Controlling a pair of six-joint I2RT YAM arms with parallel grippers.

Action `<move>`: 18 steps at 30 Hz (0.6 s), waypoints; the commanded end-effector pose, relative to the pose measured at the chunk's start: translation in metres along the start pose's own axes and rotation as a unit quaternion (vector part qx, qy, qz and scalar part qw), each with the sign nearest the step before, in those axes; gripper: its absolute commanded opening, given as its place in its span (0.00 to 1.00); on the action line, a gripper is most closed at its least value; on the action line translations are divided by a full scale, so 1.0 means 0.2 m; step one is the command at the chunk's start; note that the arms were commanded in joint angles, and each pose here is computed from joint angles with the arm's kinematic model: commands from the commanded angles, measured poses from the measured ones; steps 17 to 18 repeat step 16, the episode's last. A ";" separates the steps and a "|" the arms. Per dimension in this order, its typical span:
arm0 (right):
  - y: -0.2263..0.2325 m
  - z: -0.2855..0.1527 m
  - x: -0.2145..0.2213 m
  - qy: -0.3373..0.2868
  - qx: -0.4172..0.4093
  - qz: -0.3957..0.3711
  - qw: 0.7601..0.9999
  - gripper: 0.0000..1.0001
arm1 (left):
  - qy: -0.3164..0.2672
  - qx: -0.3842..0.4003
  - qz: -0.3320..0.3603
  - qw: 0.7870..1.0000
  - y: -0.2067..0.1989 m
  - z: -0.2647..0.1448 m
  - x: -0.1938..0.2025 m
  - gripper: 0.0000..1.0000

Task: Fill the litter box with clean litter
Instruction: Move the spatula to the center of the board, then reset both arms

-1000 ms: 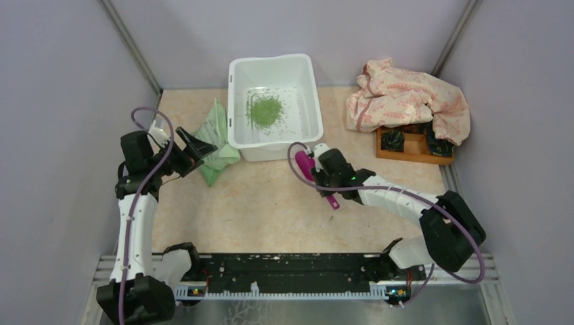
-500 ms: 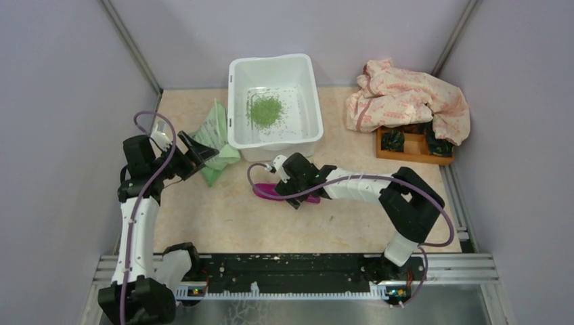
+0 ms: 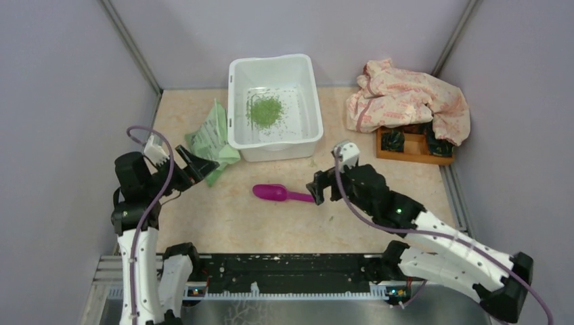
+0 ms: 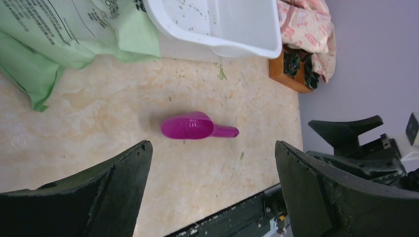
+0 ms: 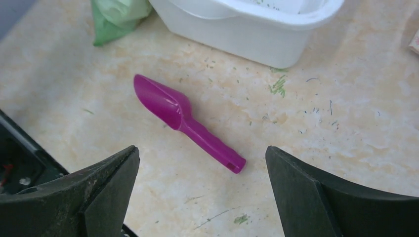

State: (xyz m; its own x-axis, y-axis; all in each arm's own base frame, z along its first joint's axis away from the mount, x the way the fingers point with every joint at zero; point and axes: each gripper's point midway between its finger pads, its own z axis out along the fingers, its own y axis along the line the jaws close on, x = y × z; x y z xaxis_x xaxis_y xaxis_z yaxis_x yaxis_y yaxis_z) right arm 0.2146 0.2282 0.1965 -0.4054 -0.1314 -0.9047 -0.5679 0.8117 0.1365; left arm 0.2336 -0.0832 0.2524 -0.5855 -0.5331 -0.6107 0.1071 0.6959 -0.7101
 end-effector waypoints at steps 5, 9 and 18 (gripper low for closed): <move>-0.13 -0.37 -0.13 -0.075 0.040 0.081 0.993 0.98 | -0.023 -0.029 0.033 0.999 -0.09 -0.21 0.09 0.99; -0.20 -0.46 -0.15 -0.090 0.069 0.089 0.990 0.98 | -0.055 -0.023 0.020 0.998 -0.09 -0.22 0.07 0.99; -0.23 -0.50 -0.16 -0.104 0.074 0.102 0.987 0.98 | -0.063 -0.034 0.013 0.997 -0.06 -0.21 0.08 0.99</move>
